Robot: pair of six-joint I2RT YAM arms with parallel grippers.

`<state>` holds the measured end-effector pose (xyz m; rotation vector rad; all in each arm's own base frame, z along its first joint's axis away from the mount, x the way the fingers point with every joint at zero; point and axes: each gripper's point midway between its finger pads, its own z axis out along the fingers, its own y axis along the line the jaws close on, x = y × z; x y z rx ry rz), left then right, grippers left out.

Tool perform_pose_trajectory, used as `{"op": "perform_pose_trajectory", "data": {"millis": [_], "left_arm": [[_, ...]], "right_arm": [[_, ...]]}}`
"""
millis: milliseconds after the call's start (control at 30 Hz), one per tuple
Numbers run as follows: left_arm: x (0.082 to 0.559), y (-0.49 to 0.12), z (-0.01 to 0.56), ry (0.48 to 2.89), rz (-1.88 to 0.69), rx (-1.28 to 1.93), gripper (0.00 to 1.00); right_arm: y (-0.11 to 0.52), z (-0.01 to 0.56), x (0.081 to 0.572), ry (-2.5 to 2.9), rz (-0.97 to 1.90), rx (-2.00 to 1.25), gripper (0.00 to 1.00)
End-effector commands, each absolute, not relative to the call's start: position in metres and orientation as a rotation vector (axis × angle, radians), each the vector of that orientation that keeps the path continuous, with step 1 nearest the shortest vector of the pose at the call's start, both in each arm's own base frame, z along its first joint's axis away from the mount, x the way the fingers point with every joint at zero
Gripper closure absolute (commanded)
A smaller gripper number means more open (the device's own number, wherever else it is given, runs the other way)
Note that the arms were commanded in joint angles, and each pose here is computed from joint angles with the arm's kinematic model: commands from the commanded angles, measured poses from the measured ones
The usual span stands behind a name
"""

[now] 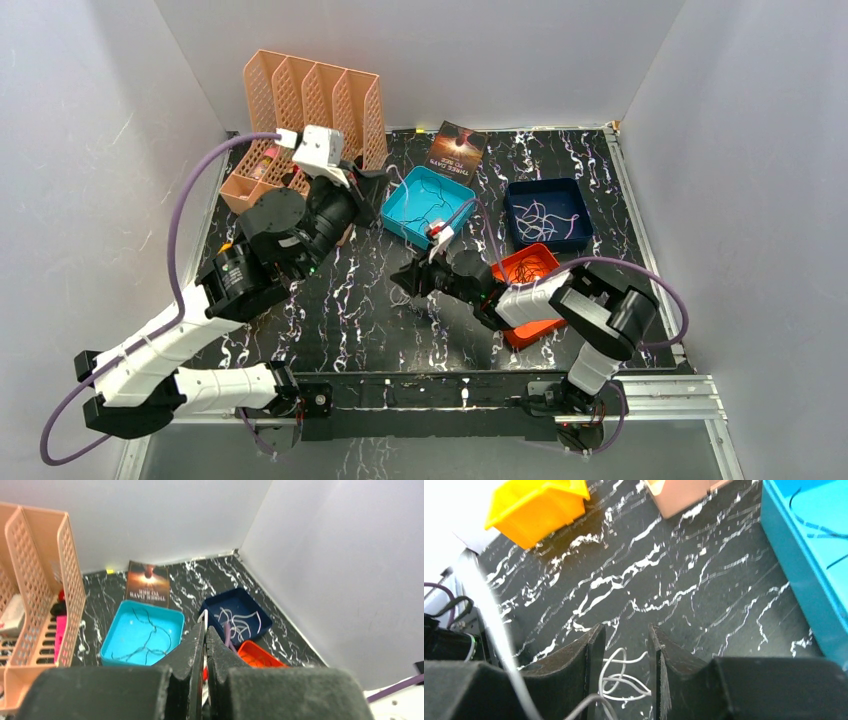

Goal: Untangle the cables

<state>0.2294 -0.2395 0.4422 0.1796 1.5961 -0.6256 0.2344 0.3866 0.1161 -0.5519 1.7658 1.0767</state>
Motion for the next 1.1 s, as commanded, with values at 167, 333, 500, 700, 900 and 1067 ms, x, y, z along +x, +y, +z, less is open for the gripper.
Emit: {"op": "perform_pose_trajectory", "data": {"millis": [167, 333, 500, 700, 900, 1067], "left_arm": [[0.24, -0.224, 0.533, 1.386, -0.481, 0.236, 1.0], [0.243, -0.217, 0.572, 1.302, -0.425, 0.246, 1.0], [0.242, -0.207, 0.607, 1.211, -0.382, 0.235, 1.0], [0.242, -0.201, 0.639, 1.129, -0.333, 0.232, 1.0], [0.242, -0.195, 0.666, 1.058, -0.27, 0.233, 1.0], [0.239, -0.179, 0.695, 0.966, -0.189, 0.203, 1.0]], "right_arm": [[0.385, 0.089, 0.216, 1.807, 1.152, -0.587, 0.56], [0.379, 0.076, 0.206, 1.844, 1.16, -0.604, 0.55], [0.375, 0.068, 0.197, 1.869, 1.173, -0.621, 0.52], [0.371, 0.059, 0.187, 1.895, 1.194, -0.624, 0.54], [0.365, 0.041, 0.175, 1.945, 1.202, -0.629, 0.55], [0.361, 0.035, 0.168, 1.96, 1.211, -0.63, 0.53]]}}
